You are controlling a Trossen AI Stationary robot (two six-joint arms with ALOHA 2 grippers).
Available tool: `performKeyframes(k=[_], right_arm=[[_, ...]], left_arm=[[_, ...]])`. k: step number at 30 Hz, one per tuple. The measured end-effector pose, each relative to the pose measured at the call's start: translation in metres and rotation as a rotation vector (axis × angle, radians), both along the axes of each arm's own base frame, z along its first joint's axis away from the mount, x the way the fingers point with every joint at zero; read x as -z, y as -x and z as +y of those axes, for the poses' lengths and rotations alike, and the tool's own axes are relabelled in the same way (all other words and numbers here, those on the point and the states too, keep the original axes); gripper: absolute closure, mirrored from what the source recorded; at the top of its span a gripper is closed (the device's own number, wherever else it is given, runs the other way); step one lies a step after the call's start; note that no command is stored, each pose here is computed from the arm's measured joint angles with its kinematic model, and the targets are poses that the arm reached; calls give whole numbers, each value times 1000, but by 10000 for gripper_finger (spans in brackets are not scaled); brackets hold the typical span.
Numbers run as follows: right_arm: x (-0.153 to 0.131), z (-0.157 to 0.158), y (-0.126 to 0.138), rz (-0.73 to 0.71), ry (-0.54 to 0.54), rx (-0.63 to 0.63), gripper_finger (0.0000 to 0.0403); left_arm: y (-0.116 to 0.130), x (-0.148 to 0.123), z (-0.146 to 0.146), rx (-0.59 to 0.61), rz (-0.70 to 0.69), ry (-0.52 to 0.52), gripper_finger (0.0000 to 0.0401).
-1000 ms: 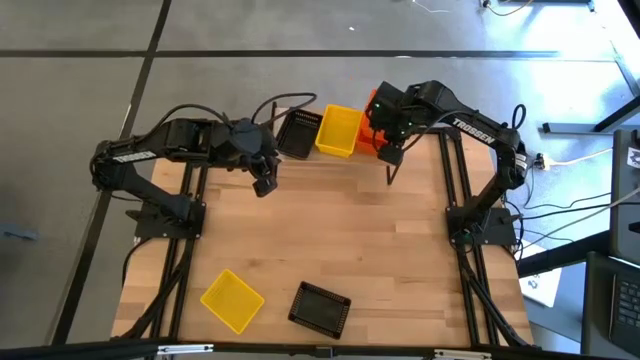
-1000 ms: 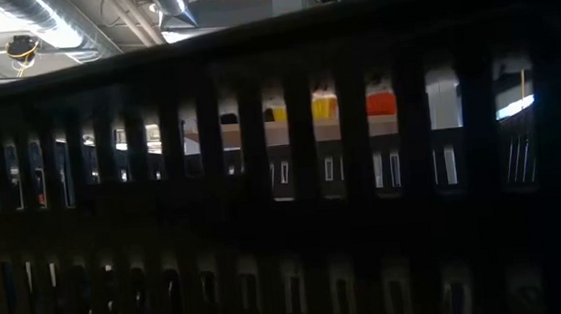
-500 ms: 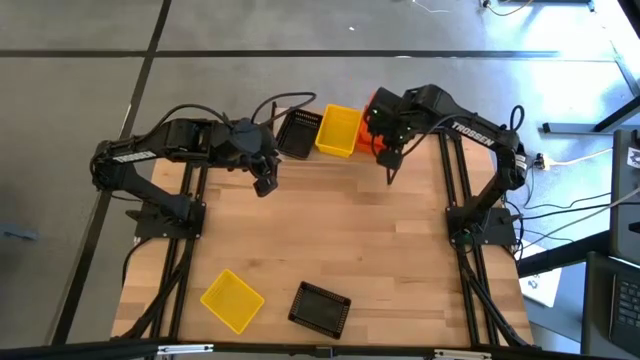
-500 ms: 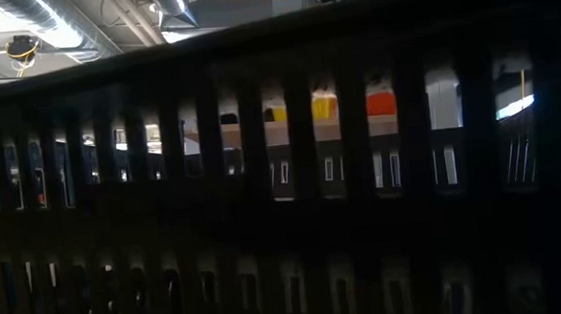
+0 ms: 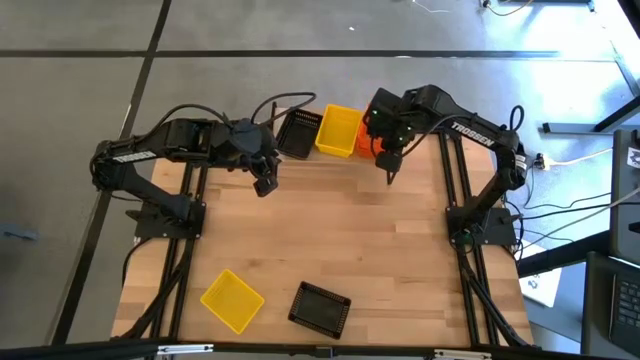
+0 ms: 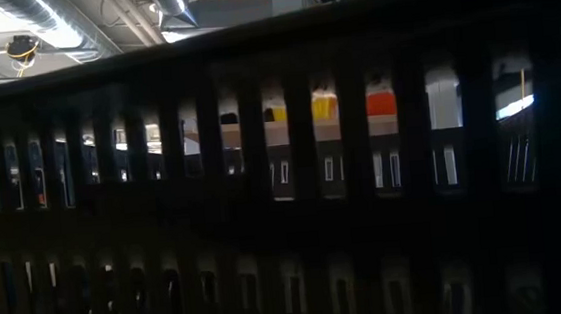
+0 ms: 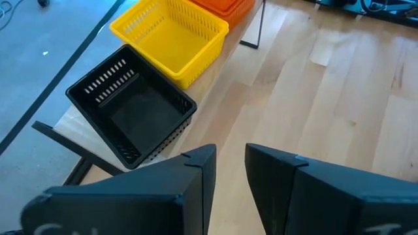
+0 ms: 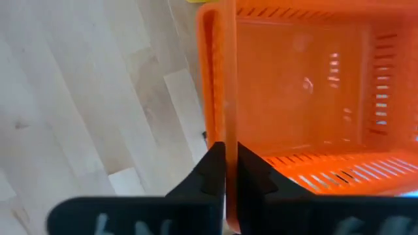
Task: Stack baskets on shelf by color
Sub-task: Stack the orange basket on the orange baskets on the shelf, then stack the yellow basket on the yellow baskets on the shelf
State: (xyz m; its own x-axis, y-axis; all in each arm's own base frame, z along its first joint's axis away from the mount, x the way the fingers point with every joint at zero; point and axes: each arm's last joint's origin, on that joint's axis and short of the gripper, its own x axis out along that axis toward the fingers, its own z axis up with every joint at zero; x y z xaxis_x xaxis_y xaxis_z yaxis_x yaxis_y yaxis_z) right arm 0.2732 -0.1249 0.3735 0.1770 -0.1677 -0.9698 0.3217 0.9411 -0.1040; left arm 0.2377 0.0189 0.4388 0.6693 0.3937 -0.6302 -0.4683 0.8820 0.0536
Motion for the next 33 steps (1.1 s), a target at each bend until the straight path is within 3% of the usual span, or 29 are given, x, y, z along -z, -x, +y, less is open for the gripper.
performKeyframes(k=[8, 17, 26, 28, 33], right_arm=[[0, 0, 0, 0, -2, -2, 346], [-7, -4, 3, 56, 159, -2, 330], [-29, 7, 7, -20, 108, 30, 330], [-34, 11, 7, -46, 117, 16, 330], [-50, 32, 18, -123, 73, -112, 330]], left_arm=[[0, 0, 0, 0, 0, 1, 326], [0, 0, 0, 1, 1, 3, 326], [1, 1, -1, -3, 2, 18, 326], [2, 3, -2, -28, 9, 55, 326], [13, 13, -6, -86, 101, 284, 326]])
